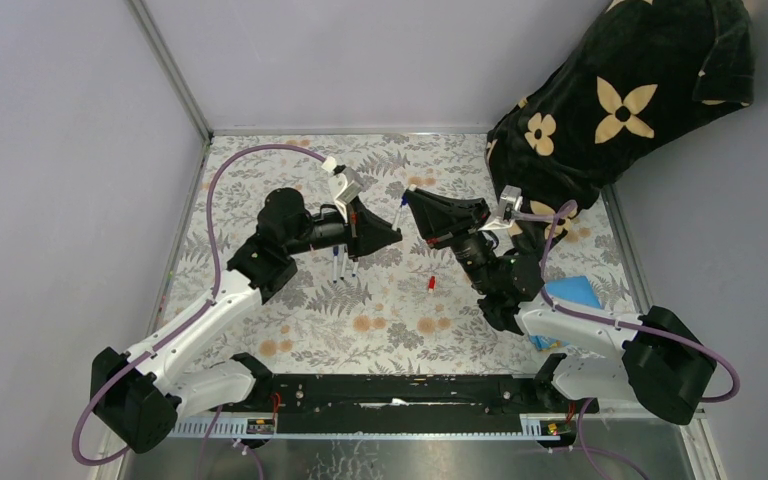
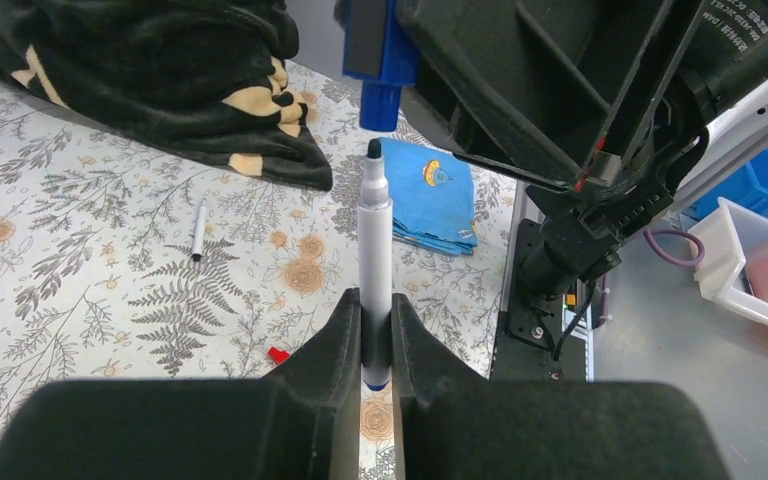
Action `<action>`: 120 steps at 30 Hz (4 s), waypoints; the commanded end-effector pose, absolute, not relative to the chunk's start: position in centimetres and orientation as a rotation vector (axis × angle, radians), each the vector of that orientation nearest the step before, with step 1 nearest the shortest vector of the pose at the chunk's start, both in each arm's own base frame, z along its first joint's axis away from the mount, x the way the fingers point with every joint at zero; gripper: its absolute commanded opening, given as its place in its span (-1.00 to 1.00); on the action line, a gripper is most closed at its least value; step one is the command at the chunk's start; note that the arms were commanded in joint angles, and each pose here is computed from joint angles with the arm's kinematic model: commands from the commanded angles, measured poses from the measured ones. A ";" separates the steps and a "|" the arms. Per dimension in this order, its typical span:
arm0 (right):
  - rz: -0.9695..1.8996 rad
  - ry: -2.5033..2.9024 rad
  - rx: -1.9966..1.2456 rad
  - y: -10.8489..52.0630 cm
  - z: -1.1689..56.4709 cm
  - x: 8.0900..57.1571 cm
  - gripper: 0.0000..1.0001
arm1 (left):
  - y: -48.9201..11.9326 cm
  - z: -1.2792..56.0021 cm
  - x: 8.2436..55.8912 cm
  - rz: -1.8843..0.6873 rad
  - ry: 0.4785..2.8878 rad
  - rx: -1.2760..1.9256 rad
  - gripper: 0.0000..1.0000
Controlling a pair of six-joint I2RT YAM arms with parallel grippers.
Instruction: Insert the pens into the pen caps
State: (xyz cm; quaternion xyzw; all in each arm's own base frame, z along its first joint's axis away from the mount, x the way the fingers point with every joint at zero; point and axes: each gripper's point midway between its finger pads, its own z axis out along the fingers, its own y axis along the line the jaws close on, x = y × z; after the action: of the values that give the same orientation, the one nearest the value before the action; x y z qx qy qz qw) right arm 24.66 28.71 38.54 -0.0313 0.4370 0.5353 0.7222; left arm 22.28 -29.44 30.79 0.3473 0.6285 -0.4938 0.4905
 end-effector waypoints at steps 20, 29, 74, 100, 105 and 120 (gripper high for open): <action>1.192 0.894 -0.089 28.3 41.2 23.6 -1.00 | -29.8 32.0 22.0 -1.189 1.445 0.877 -1.00; 1.191 0.889 -0.092 28.0 41.4 23.4 -1.00 | -29.8 31.8 22.3 -1.180 1.456 0.869 -1.00; 1.189 1.060 -0.218 29.8 37.1 22.9 -1.00 | -29.5 31.8 22.7 -1.153 1.465 0.843 -1.00; 1.229 1.396 -0.464 32.3 28.8 20.5 -1.00 | -27.3 36.8 24.3 -1.047 1.381 0.624 -1.00; 1.242 1.477 -0.524 32.7 26.8 19.7 -1.00 | -27.4 38.4 24.6 -1.042 1.336 0.613 -1.00; 1.266 1.662 -0.593 32.4 19.0 17.6 -1.00 | -28.3 41.4 25.6 -1.060 1.247 0.607 -1.00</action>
State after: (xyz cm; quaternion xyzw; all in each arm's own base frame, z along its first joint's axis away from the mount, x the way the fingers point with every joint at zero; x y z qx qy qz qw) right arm 23.23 29.69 31.92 -0.1272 0.5565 0.5047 0.6477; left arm 22.10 -29.29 27.76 0.3191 0.6839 -0.4702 0.4576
